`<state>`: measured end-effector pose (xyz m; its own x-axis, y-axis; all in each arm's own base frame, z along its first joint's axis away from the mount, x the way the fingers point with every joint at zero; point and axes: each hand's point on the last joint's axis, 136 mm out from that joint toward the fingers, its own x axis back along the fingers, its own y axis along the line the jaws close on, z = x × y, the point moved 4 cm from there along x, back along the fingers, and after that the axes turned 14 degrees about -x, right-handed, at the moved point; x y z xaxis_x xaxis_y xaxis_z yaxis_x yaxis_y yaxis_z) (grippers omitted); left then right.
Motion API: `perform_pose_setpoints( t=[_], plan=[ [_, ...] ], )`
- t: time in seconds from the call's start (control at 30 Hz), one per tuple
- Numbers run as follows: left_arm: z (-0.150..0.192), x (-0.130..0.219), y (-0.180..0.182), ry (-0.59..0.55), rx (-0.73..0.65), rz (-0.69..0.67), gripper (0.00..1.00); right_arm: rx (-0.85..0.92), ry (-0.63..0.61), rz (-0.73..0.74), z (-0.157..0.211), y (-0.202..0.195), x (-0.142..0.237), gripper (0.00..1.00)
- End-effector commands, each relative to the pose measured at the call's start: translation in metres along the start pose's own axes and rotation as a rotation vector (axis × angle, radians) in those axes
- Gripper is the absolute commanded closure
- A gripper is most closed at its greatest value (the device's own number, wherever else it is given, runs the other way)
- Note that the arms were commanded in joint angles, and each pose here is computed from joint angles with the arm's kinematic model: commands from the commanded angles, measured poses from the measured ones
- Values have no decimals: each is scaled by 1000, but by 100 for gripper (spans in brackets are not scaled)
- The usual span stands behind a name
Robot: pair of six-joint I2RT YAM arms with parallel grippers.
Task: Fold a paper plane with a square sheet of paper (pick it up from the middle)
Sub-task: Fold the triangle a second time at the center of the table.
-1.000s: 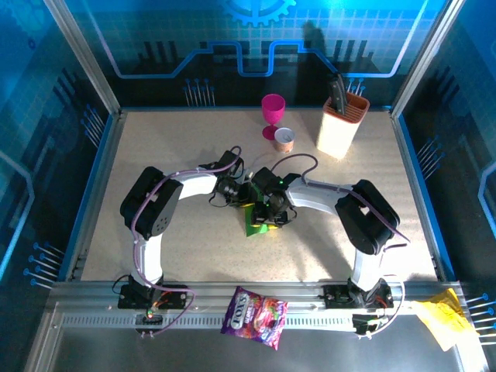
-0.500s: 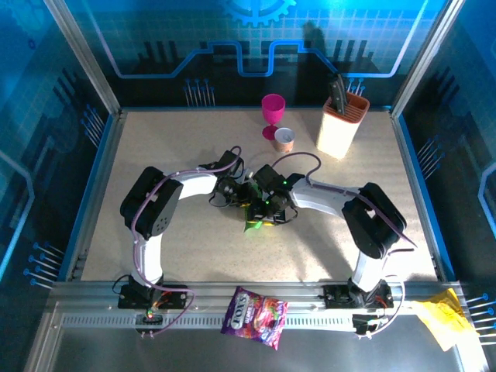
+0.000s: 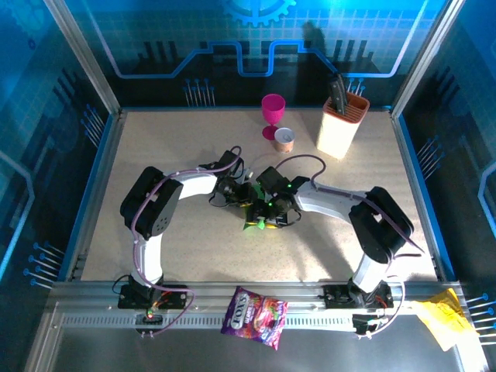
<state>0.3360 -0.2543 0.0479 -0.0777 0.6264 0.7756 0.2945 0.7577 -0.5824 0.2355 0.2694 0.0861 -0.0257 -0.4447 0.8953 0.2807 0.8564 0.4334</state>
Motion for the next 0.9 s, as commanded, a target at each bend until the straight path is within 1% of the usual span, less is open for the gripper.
perform_pose_setpoints(
  t=[0.0, 0.07, 0.23, 0.43, 0.53, 0.6, 0.67, 0.73, 0.8, 0.87],
  plan=[
    [13, -9, 13, 67, 22, -26, 78, -18, -19, -36, -1, 3, 11, 38],
    [13, -9, 12, 69, 24, -27, 79, -15, -28, -51, -2, 5, 15, 36],
    [13, -10, 13, 70, 22, -27, 78, -16, -40, -96, -4, 9, 19, 30],
    [12, -9, 12, 67, 22, -27, 79, -22, -51, -117, -5, 11, 24, 28],
    [13, -10, 13, 69, 25, -28, 78, -19, -58, -131, -4, 11, 27, 32],
    [12, -10, 13, 67, 25, -28, 79, -24, -53, -136, -4, 10, 27, 36],
    [12, -10, 13, 67, 27, -28, 79, -23, -52, -142, -4, 10, 27, 43],
    [12, -10, 13, 66, 26, -28, 79, -25, -52, -147, -3, 8, 27, 46],
    [12, -10, 13, 68, 27, -29, 79, -28, -56, -152, -3, 6, 25, 46],
    [13, -11, 14, 69, 28, -29, 79, -37, -48, -159, -5, 4, 22, 43]
  ],
)
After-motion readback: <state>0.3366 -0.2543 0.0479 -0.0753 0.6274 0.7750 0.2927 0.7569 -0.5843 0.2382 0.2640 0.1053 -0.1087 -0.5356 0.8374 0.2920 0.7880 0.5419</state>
